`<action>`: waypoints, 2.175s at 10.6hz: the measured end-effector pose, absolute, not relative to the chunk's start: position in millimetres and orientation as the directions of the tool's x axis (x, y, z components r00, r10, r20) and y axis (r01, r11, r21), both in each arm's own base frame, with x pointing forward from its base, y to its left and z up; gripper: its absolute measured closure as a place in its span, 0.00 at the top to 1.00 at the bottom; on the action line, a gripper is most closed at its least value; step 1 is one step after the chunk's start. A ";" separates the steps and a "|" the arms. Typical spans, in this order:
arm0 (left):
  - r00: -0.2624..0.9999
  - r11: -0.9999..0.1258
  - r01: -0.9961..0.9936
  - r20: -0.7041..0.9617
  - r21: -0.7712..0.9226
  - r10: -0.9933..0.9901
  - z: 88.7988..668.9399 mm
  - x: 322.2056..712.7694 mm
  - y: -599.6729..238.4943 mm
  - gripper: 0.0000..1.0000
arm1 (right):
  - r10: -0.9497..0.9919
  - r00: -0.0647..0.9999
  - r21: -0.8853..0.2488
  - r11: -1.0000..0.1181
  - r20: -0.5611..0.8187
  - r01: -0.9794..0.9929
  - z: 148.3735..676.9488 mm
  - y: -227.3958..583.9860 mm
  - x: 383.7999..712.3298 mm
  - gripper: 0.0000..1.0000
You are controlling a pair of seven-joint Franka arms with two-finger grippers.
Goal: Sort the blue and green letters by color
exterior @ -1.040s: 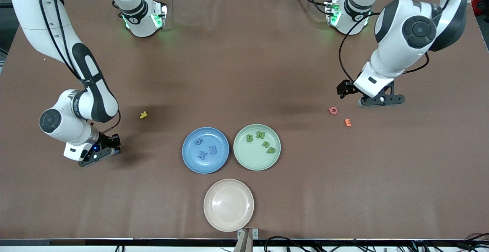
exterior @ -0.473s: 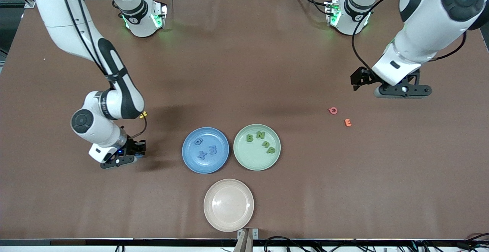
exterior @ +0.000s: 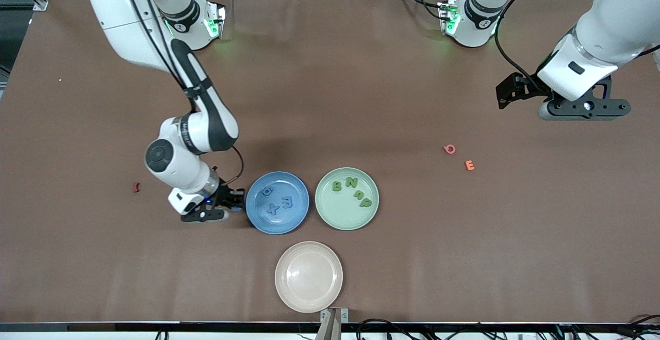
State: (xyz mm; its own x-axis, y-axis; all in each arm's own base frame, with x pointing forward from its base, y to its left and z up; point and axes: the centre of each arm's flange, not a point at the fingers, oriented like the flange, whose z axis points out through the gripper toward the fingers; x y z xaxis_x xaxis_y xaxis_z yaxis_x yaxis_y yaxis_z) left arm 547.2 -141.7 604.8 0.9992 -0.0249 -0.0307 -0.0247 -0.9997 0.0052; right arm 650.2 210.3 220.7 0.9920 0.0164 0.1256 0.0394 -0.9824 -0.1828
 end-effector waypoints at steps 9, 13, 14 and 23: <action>0.999 -1.000 -0.008 -0.042 0.007 -0.009 614.3 551.3 -131.8 1.00 | -0.023 0.991 -0.235 -0.972 0.133 0.009 228.9 290.6 643.4 0.91; 0.999 -0.999 0.031 -0.020 -0.017 0.031 625.4 553.8 -108.7 1.00 | 0.157 0.973 -0.153 -0.971 0.167 0.183 230.1 210.1 673.6 1.00; 0.999 -0.999 0.031 -0.010 -0.024 0.031 629.8 552.2 -108.1 1.00 | 0.211 0.964 -0.126 -0.964 0.163 0.232 232.8 171.8 684.2 1.00; 0.998 -0.999 -0.040 0.040 -0.037 -0.041 654.4 552.1 -90.0 1.00 | 0.227 0.974 -0.041 -0.973 0.011 0.227 328.5 -60.0 677.6 1.00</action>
